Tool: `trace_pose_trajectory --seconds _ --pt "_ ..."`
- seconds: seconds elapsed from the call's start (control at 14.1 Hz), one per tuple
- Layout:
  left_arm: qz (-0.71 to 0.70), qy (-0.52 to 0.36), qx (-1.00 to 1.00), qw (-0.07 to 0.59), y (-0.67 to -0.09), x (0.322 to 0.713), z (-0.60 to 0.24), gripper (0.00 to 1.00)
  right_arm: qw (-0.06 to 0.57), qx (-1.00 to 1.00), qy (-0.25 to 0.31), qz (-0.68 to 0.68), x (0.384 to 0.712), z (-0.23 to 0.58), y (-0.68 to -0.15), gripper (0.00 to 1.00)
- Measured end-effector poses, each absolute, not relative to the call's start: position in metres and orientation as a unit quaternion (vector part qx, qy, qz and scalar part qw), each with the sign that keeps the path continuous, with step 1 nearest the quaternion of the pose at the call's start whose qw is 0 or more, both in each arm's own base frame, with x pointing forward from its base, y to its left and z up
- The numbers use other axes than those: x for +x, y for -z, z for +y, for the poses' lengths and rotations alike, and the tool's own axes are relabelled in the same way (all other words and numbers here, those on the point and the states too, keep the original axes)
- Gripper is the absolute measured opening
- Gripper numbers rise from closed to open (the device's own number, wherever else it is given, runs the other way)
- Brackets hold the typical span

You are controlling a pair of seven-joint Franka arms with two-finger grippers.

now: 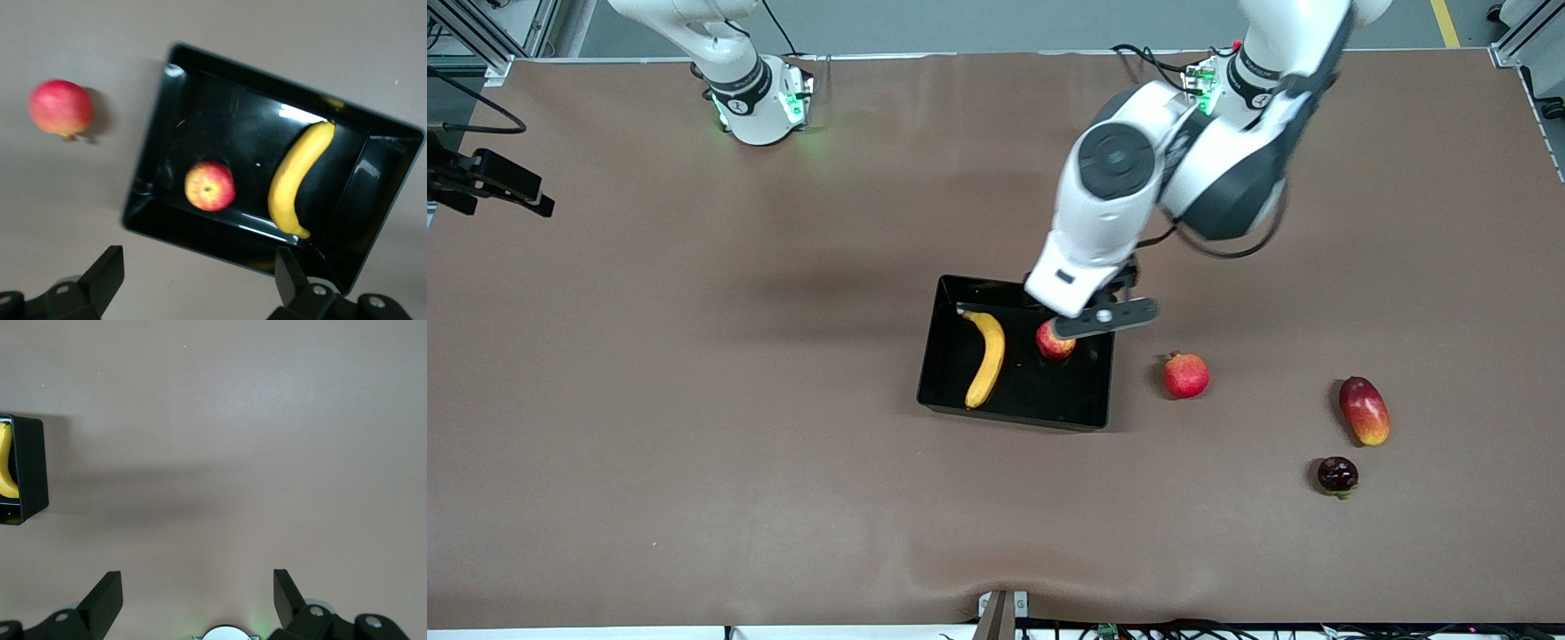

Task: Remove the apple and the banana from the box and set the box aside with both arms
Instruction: 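Reach the left gripper into the black tray and grasp the red apple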

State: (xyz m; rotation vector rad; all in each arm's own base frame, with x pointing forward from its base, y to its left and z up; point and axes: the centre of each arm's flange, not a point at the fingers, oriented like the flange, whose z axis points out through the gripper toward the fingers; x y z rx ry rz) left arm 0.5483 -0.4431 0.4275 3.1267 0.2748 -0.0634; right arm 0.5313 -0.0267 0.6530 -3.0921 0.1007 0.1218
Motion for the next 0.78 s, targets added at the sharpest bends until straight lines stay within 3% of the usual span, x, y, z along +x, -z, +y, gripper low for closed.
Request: trace_pose_trajectory --seconds 0.78 --pt "0.165 0.057 0.983 -0.052 -0.251 0.543 -0.460 1.00 0.023 -0.998 -0.039 0.032 0.531 -0.027 -0.653 1.00"
